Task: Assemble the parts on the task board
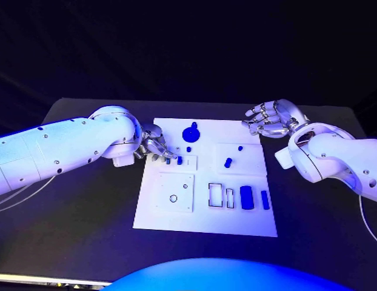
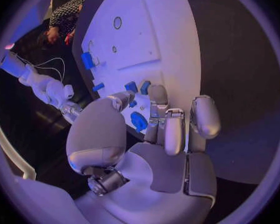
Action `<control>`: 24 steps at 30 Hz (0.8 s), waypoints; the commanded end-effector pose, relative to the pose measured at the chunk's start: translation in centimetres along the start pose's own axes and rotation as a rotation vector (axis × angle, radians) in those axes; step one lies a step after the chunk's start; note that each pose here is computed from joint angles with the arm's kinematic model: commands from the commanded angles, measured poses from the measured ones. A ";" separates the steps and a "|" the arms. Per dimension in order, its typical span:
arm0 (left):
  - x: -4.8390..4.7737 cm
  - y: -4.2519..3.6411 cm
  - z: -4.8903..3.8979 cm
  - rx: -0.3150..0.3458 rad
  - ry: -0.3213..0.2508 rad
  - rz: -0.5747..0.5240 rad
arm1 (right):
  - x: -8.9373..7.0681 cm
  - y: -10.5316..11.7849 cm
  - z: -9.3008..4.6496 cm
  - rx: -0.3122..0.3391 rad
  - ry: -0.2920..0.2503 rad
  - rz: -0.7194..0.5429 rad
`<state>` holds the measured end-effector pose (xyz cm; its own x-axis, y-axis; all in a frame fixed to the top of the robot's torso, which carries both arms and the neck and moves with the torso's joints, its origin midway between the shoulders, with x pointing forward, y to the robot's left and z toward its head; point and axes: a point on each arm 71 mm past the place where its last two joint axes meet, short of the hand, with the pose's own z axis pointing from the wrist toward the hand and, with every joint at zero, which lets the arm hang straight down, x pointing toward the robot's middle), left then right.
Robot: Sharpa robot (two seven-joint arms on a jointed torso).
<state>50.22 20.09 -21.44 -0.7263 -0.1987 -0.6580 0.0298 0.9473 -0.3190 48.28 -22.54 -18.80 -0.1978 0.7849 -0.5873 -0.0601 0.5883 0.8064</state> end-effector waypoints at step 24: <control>-1.90 -1.44 -1.55 0.306 -0.174 -0.255 | 0.2 0.2 0.0 -0.031 -0.014 -0.001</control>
<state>50.38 20.16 -19.53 -0.6459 -0.3787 -0.6628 0.0469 0.8470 -0.5296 48.25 -22.34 -18.96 -0.1954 0.7915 -0.5792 -0.0617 0.5795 0.8127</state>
